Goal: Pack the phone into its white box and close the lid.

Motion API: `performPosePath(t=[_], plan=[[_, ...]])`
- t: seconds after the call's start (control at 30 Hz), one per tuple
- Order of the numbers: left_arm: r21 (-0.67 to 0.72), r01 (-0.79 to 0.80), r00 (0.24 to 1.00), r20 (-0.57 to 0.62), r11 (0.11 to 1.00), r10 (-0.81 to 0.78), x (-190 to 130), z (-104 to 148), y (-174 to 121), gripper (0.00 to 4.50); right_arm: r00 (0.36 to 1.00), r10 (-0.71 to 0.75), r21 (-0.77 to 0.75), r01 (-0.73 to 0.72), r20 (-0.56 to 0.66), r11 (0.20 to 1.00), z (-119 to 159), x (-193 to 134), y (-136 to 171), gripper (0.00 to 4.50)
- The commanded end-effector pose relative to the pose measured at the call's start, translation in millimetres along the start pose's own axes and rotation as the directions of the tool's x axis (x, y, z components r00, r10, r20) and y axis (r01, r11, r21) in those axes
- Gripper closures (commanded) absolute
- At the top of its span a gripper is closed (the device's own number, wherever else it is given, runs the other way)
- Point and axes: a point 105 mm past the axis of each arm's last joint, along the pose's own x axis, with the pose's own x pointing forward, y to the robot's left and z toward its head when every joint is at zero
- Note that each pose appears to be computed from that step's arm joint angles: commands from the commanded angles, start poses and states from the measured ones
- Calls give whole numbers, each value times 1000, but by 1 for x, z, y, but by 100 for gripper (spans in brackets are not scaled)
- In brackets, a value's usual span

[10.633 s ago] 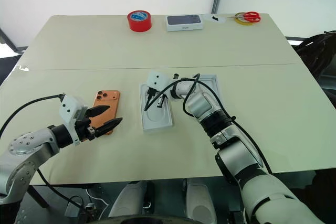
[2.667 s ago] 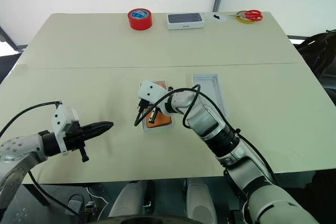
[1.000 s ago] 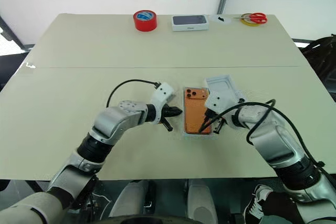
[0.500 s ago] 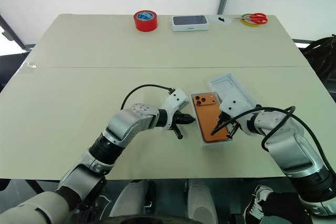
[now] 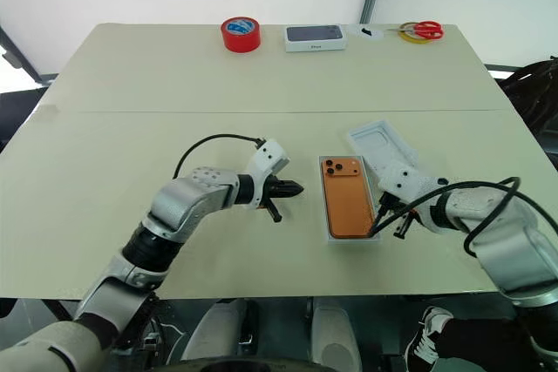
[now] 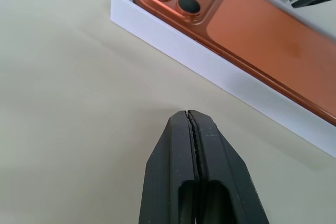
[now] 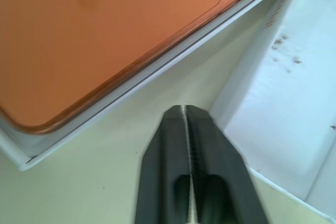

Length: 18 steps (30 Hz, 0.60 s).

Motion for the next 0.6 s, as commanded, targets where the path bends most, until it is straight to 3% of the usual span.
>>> performPosePath(t=[0.03, 0.17, 0.33, 0.6], plan=[[80, -6, 995, 95, 997, -2, -23, 15, 2, 450, 996, -43, 5, 43, 83, 999, 22, -24, -17, 273], [220, 18, 984, 172, 975, -57, -47, 19, -1, 450, 988, -82, 123, 65, 134, 990, 36, -24, -34, 57], [341, 63, 965, 219, 938, -144, -66, 17, -11, 450, 994, -96, 280, 78, 49, 957, 26, 0, -48, 57], [372, 63, 957, 240, 926, -162, -70, 11, -18, 450, 997, -72, 360, 65, 6, 931, 20, 20, -60, 57]])
